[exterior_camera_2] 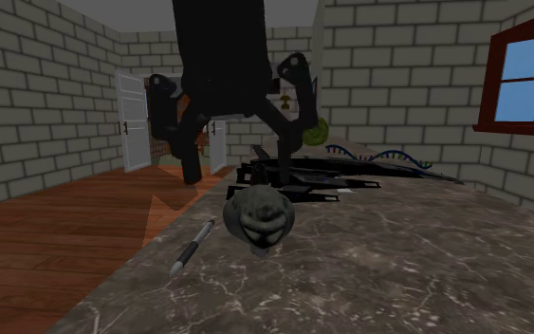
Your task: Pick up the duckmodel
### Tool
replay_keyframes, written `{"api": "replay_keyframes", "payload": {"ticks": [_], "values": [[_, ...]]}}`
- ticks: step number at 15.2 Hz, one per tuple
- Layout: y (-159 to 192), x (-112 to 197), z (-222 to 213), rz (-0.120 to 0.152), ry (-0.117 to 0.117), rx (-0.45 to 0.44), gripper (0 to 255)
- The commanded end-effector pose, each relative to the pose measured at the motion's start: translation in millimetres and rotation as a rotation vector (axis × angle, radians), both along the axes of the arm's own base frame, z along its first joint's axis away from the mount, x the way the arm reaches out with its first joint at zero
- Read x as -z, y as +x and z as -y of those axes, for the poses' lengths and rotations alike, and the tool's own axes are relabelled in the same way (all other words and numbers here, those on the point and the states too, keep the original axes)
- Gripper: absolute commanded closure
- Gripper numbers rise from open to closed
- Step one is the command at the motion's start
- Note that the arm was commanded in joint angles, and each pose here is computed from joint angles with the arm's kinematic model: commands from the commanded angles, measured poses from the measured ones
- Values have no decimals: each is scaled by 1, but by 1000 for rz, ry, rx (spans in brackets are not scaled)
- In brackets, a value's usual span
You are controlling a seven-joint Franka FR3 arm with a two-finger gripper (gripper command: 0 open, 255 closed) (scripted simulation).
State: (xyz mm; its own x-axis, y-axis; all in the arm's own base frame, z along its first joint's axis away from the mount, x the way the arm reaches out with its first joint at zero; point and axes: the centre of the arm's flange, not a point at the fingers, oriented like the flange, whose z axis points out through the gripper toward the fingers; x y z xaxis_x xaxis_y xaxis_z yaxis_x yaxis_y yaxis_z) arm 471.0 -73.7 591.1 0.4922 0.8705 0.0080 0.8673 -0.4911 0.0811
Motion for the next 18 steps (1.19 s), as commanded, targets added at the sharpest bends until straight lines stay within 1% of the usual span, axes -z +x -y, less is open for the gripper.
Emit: {"api": "replay_keyframes", "payload": {"ticks": [1,8,10,11,18], "values": [[24,5,-6,-7,-19,-154,0],[24,42,-6,-7,-19,-154,0],[24,45,-6,-7,-19,-154,0],[24,46,-5,-7,-19,-154,255],[24,46,-6,-7,-19,-154,255]]}}
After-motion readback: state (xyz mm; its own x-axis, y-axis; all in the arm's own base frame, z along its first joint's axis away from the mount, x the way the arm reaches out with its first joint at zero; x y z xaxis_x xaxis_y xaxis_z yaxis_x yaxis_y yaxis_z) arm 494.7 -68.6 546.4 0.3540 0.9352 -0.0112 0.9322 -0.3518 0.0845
